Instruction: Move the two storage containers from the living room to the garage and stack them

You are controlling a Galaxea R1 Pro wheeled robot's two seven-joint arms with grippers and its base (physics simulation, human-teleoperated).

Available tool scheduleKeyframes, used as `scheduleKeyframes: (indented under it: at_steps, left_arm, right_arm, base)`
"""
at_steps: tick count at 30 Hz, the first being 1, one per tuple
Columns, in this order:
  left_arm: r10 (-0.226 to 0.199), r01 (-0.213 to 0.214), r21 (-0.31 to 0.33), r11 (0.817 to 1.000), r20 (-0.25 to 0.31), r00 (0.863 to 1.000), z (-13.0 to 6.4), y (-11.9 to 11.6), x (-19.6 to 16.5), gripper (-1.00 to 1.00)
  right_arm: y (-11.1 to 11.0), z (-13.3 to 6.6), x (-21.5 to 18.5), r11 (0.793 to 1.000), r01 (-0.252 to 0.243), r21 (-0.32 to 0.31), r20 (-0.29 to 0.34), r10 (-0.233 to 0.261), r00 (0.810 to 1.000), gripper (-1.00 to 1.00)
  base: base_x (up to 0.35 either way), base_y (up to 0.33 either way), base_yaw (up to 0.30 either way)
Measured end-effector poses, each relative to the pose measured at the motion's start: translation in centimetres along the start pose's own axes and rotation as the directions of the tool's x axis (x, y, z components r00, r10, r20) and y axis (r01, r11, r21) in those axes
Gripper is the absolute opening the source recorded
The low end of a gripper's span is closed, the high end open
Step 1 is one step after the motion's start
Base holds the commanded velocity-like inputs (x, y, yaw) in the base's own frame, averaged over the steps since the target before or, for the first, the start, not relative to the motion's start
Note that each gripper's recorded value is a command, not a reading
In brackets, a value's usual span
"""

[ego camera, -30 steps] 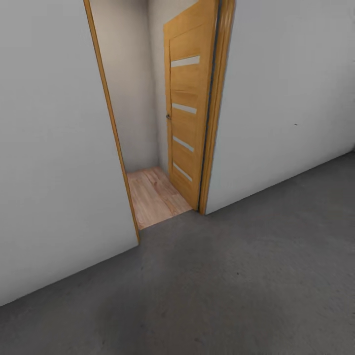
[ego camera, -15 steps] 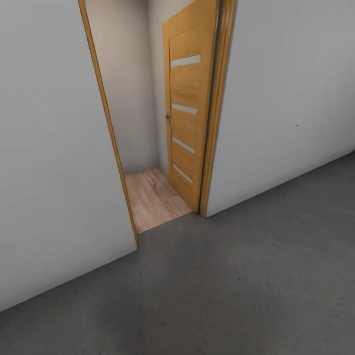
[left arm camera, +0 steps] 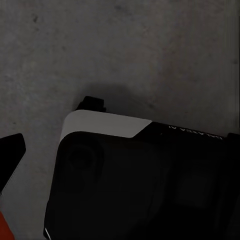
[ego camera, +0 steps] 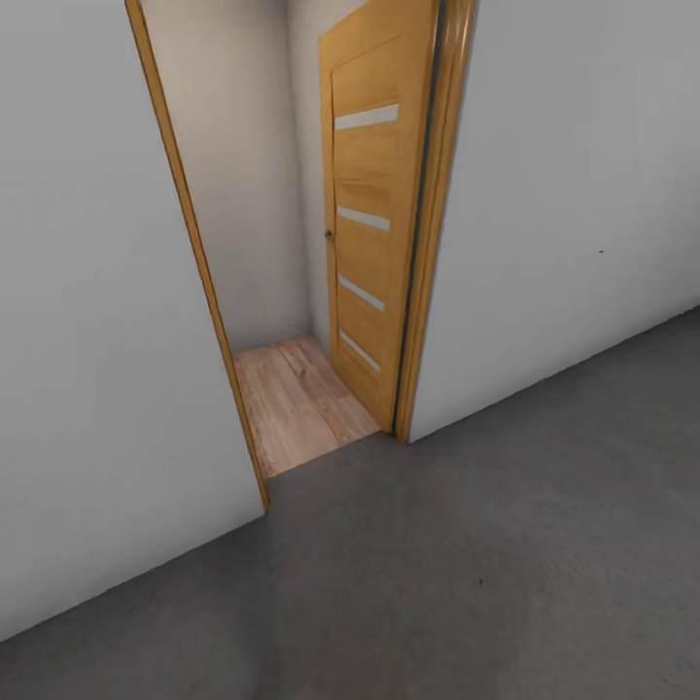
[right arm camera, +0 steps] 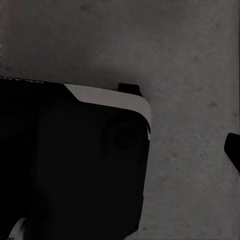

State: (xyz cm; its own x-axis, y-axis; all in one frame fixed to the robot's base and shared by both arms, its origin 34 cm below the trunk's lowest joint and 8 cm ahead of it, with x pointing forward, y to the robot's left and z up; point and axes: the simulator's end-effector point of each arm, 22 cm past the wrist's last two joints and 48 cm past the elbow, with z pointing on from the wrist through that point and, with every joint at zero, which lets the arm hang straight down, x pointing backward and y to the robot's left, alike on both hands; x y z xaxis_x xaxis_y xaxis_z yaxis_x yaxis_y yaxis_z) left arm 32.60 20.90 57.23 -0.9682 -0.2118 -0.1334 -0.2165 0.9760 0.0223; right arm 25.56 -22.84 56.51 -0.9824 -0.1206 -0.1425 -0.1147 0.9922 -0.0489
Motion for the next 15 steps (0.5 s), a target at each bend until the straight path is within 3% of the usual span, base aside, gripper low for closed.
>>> scheduleKeyframes:
  at_steps: [8,15]
  left_arm:
    - [0.0,0.0,0.0,1.0,0.0,1.0,0.0,-0.02,-0.02,1.0]
    - [0.0,0.0,0.0,1.0,0.0,1.0,0.0,0.0,-0.03,1.0]
  right_arm:
    - [0.0,0.0,-0.01,1.0,0.0,0.0,0.001,0.0,1.0,1.0]
    - [0.0,0.0,0.0,1.0,0.0,0.0,0.0,0.0,1.0,1.0]
  base:
    - [0.321,0.0,-0.212]
    - [0.321,0.0,-0.053]
